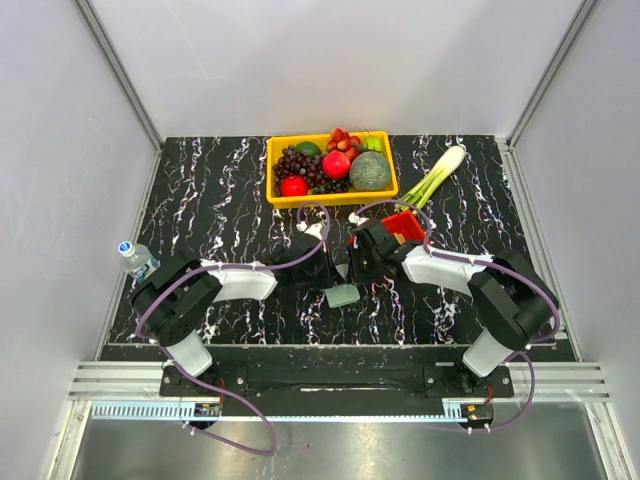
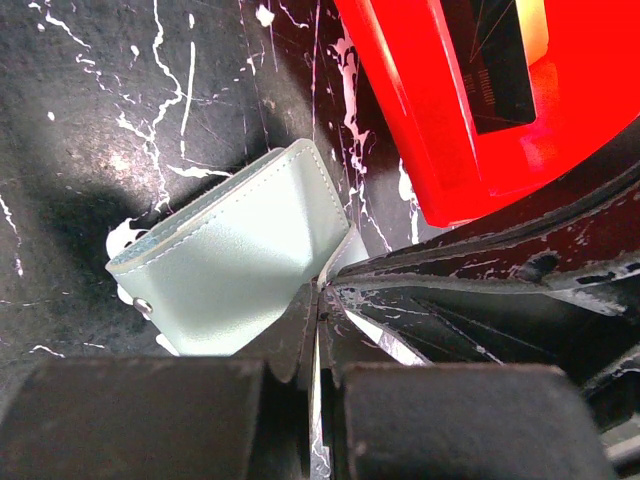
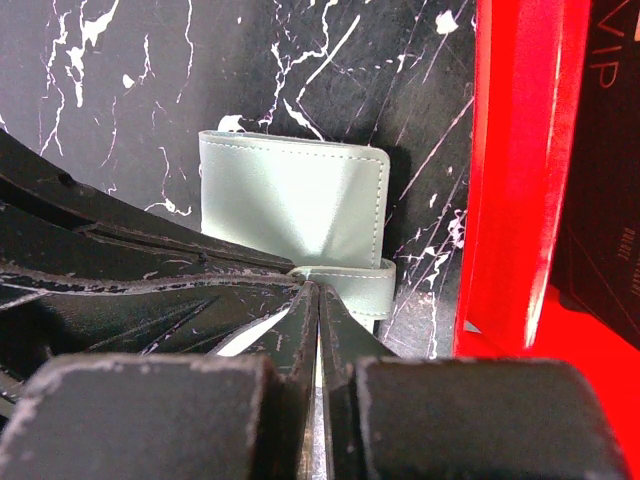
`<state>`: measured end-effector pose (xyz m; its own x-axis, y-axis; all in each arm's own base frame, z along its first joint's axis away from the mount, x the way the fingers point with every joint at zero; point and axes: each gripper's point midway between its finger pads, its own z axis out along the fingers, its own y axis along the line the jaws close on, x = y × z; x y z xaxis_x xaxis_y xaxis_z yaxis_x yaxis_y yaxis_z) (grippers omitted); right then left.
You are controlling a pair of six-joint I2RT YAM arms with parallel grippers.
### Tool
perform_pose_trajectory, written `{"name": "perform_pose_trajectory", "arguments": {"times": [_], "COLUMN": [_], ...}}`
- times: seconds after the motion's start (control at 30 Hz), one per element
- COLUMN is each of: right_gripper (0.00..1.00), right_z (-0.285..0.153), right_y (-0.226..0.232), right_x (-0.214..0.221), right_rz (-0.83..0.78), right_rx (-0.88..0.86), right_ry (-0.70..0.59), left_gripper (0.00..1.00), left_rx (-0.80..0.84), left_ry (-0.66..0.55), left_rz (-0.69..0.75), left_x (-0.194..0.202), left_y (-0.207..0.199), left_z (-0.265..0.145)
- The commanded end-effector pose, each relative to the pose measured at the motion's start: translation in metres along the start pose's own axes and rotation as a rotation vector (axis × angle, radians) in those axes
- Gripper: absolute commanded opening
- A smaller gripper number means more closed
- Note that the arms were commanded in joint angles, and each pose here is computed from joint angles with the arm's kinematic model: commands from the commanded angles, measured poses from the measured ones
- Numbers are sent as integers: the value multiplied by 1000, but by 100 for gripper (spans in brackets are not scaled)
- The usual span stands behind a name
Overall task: Put the credit cards into the card holder
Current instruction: Close the card holder at the center of the board.
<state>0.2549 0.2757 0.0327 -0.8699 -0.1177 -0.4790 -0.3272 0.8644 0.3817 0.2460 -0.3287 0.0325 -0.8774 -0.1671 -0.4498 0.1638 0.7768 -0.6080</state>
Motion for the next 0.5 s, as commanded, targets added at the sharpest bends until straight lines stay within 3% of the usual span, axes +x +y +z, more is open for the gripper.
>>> {"name": "perform_pose_trajectory", "arguments": {"times": [0.0,0.47], "right_gripper": [5,5], "right_z": [8,19], "right_y": [5,1], "right_x": [-11,-3], "right_rz": [-2,-34], "right_rx": [-6,36], "right_ry": [-33,25], "left_gripper": [0,0], "left_rx": [-115,-139], "left_ry": [0,49], "left_rz": [-2,-44], "left_x": [4,19], "left_y": [30,49], "left_z": [10,16]}}
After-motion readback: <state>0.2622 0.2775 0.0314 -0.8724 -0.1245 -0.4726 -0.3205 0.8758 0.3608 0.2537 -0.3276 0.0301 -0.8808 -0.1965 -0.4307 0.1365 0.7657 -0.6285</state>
